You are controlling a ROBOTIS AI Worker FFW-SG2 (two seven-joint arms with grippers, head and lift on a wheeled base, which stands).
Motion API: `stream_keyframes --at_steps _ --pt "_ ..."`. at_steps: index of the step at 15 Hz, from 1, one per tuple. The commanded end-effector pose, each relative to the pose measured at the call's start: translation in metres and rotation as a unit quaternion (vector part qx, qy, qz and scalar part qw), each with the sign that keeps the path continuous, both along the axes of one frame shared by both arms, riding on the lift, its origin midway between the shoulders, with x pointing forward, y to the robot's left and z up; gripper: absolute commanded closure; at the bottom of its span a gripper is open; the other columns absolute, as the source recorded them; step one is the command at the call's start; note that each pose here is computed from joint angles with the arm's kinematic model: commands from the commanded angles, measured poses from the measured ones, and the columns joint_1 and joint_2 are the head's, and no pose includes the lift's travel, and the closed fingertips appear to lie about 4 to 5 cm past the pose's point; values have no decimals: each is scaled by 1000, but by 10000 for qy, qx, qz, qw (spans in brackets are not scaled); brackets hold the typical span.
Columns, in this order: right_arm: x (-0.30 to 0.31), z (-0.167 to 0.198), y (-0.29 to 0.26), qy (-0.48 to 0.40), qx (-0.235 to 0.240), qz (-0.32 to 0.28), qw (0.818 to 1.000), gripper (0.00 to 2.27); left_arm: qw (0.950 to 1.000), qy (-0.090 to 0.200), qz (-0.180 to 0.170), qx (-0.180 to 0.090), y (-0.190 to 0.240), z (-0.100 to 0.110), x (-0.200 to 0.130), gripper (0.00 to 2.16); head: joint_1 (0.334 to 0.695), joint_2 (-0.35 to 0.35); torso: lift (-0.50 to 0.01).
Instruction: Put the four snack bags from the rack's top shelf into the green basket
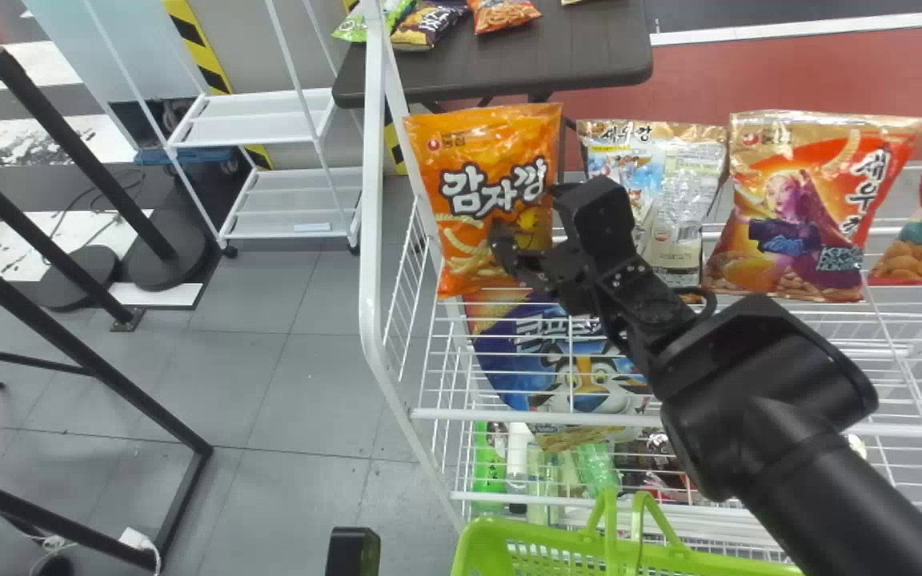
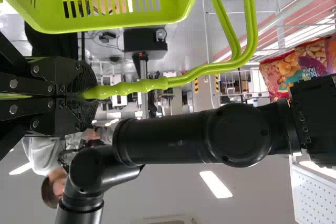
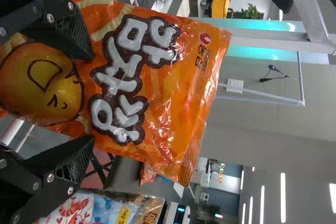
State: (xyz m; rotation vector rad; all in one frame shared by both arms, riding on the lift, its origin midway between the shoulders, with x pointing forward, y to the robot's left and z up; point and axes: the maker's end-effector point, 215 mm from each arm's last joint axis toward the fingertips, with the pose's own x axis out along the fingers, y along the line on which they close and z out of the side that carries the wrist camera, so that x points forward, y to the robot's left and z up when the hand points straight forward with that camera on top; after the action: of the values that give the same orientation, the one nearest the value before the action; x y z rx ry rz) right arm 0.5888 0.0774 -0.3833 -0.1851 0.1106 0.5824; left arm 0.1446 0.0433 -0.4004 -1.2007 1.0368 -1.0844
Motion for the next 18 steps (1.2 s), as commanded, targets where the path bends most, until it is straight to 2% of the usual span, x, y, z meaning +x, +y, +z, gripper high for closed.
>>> stream_keyframes --at_steps 1,2,8,13,18 --pt "6 0 0 43 -79 13 10000 1916 10000 -25 0 -5 0 0 4 2145 695 188 0" --pt "1 -2 6 72 -105 106 9999 2013 10000 -30 1 10 0 -1 5 2145 695 188 0" --pt "-38 -5 32 328 55 544 9980 2017 9999 -68 -5 73 -3 -1 6 2145 695 228 0" --pt "-77 13 51 467 327 860 9947 2017 9998 -110 -63 149 -7 -1 5 2145 695 269 0" --pt "-147 66 49 796 819 747 9906 2017 9994 -235 11 254 -5 -1 12 2145 695 313 0"
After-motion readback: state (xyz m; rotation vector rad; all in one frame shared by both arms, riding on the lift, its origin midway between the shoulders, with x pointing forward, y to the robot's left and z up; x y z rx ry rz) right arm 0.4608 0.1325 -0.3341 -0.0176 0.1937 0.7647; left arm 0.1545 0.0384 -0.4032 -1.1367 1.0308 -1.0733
